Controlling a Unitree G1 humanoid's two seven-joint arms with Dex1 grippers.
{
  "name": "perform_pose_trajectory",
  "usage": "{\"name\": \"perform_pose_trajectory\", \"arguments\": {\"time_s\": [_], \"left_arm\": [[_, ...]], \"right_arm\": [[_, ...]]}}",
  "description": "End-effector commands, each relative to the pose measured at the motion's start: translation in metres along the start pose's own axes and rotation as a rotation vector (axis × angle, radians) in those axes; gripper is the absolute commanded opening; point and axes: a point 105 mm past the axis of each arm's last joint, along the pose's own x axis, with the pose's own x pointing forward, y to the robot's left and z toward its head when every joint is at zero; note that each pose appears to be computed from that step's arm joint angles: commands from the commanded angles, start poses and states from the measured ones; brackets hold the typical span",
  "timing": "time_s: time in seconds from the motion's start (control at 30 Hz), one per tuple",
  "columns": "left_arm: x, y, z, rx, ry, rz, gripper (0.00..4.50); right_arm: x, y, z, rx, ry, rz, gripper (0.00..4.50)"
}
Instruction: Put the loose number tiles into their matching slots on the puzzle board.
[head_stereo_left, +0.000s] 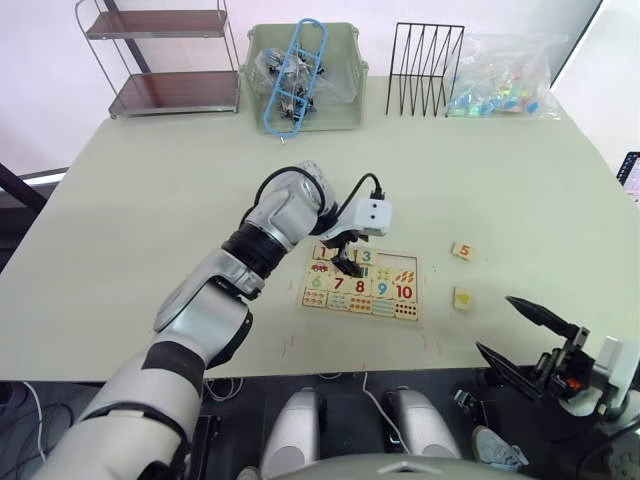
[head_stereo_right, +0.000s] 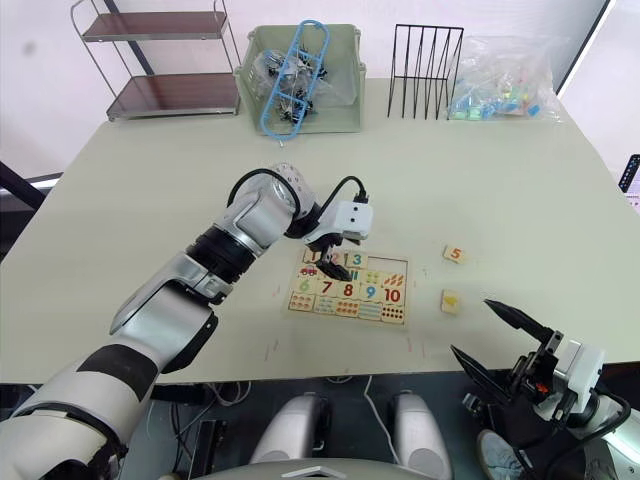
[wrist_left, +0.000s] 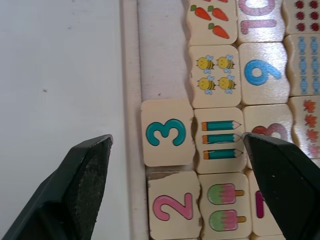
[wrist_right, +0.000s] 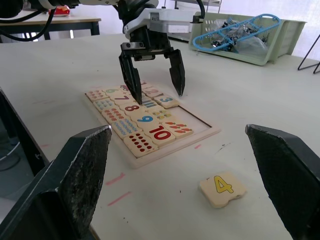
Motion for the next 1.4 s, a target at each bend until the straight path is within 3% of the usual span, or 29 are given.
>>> {"name": "perform_pose_trajectory", "arguments": {"time_s": [0.03, 0.43, 0.53, 0.77, 0.8, 1.4], "left_arm": [[-0.023, 0.010, 0.015, 0.019, -0.049, 0.037, 4.48], [-0.031, 0.028, 0.026, -0.074, -0.220, 0.087, 4.48], [-0.025, 0.029, 0.020, -0.086, -0.226, 0.094, 3.49], [-0.014, 0.024, 0.013, -0.075, -0.271, 0.087, 0.26], [-0.012, 0.024, 0.012, -0.072, -0.276, 0.090, 0.12], [0.010, 0.012, 0.008, -0.024, -0.384, 0.090, 0.12]], "right_arm": [[-0.002, -0.002, 0.007, -0.031, -0.029, -0.006, 4.50], [-0.004, -0.002, 0.006, -0.034, -0.025, -0.007, 4.50], [-0.004, -0.002, 0.006, -0.034, -0.026, -0.007, 4.50], [-0.004, -0.001, 0.006, -0.034, -0.026, -0.011, 4.50], [-0.004, -0.001, 0.006, -0.034, -0.026, -0.011, 4.50], [-0.002, -0.002, 0.009, -0.039, -0.026, -0.013, 4.50]]}}
